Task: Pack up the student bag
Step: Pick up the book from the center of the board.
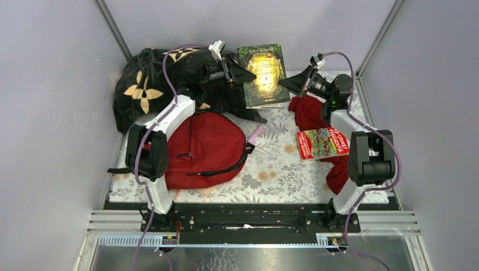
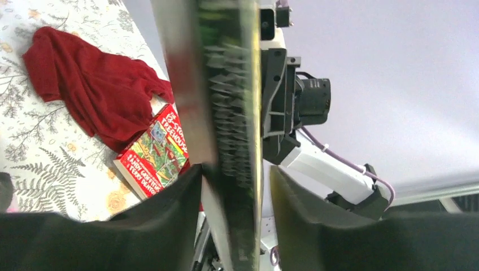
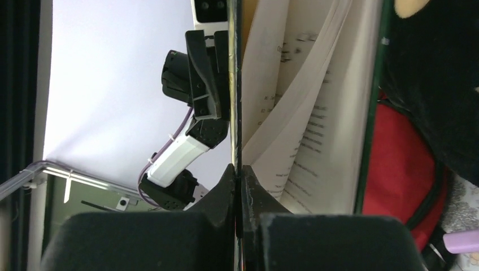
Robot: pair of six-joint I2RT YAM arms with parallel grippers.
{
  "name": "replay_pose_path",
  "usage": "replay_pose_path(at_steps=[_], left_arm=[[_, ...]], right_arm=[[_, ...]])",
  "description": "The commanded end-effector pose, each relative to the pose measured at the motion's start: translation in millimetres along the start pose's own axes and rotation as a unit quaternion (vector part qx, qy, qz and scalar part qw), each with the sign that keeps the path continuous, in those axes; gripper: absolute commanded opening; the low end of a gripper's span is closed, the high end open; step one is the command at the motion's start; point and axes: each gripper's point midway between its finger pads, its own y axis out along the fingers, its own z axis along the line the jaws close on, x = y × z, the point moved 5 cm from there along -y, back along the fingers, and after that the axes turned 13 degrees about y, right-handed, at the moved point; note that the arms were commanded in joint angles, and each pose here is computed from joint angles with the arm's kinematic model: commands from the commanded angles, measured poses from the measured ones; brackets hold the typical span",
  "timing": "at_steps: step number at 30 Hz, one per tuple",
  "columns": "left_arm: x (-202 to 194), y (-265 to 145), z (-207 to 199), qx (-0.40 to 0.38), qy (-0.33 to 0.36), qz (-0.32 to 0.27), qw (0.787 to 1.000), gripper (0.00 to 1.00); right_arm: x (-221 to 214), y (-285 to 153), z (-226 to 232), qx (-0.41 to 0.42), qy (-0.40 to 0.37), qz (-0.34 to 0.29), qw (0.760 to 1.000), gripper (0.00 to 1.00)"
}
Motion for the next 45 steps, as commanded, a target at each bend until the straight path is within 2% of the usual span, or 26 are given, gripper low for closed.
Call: replay_pose_path(at_steps=[1,3,5,6,7,8,9,10,11,13,15,17,18,21,23,26,29,35,40,43,45], left_arm=[[12,6,-22,-0.052,0.024,-0.013,0.998,0.45],[13,6,-21,-0.043,0.023,-0.01,0.999,0.3],[14,4,-22,-0.034,0.022,-0.011,0.999,0.1],[16,3,-24,-0.03,0.024,-0.013,0.999,0.01],[18,1,-27,-0.022,0.032,-0.017,0.999,0.0],[22,-3,-32,-0.012,0.043,-0.025,0.999,0.0],[24,-5,-33,0.004,0.053,-0.03,0.998,0.0],[29,-10,-39,0.02,0.067,-0.04,0.997,0.0],[30,-12,-39,0.037,0.074,-0.043,0.996,0.0],[37,-20,-47,0.059,0.091,-0.057,0.992,0.0],[40,-25,-51,0.07,0.099,-0.065,0.99,0.0],[42,-27,-57,0.07,0.102,-0.075,0.99,0.0],[43,-28,-59,0.068,0.104,-0.081,0.989,0.0],[43,-33,-63,0.064,0.103,-0.109,0.987,0.0],[43,-38,-61,0.075,0.104,-0.139,0.982,0.0],[40,-44,-58,0.076,0.095,-0.18,0.976,0.0],[38,-45,-54,0.078,0.083,-0.187,0.976,0.0],[39,-44,-55,0.085,0.078,-0.193,0.974,0.0],[36,-44,-53,0.081,0.061,-0.196,0.975,0.0],[31,-45,-51,0.075,0.047,-0.198,0.976,0.0],[27,-49,-48,0.081,0.038,-0.205,0.975,0.0]], right_arm=[[-18,14,13,0.029,-0.034,0.049,0.998,0.0],[-16,15,5,0.012,-0.029,0.046,0.998,0.0],[-12,15,-6,-0.025,-0.022,0.034,0.999,0.03],[-5,14,-14,-0.061,-0.019,0.014,0.998,0.18],[3,10,-22,-0.108,-0.023,-0.018,0.994,0.37],[12,0,-33,-0.174,-0.035,-0.056,0.983,0.62],[21,-14,-40,-0.243,-0.051,-0.099,0.964,0.8],[26,-28,-43,-0.296,-0.06,-0.135,0.944,0.92],[31,-43,-43,-0.331,-0.066,-0.173,0.926,0.98],[33,-64,-36,-0.354,-0.072,-0.229,0.904,1.0],[27,-74,-31,-0.365,-0.07,-0.259,0.892,1.0],[15,-75,-31,-0.347,-0.047,-0.261,0.9,1.0],[6,-72,-32,-0.322,-0.026,-0.253,0.912,1.0],[-21,-50,-23,-0.205,0.013,-0.246,0.947,1.0],[-44,-35,-18,-0.139,0.012,-0.248,0.959,1.0],[-71,-18,-13,-0.064,-0.003,-0.261,0.963,1.0],[-82,0,-8,-0.006,-0.027,-0.242,0.97,1.0],[-89,34,-2,0.071,-0.034,-0.198,0.977,1.0],[-88,54,-7,0.086,-0.041,-0.202,0.975,1.0],[-80,61,-4,0.125,-0.032,-0.207,0.97,1.0],[-76,66,3,0.161,-0.019,-0.204,0.966,0.96]])
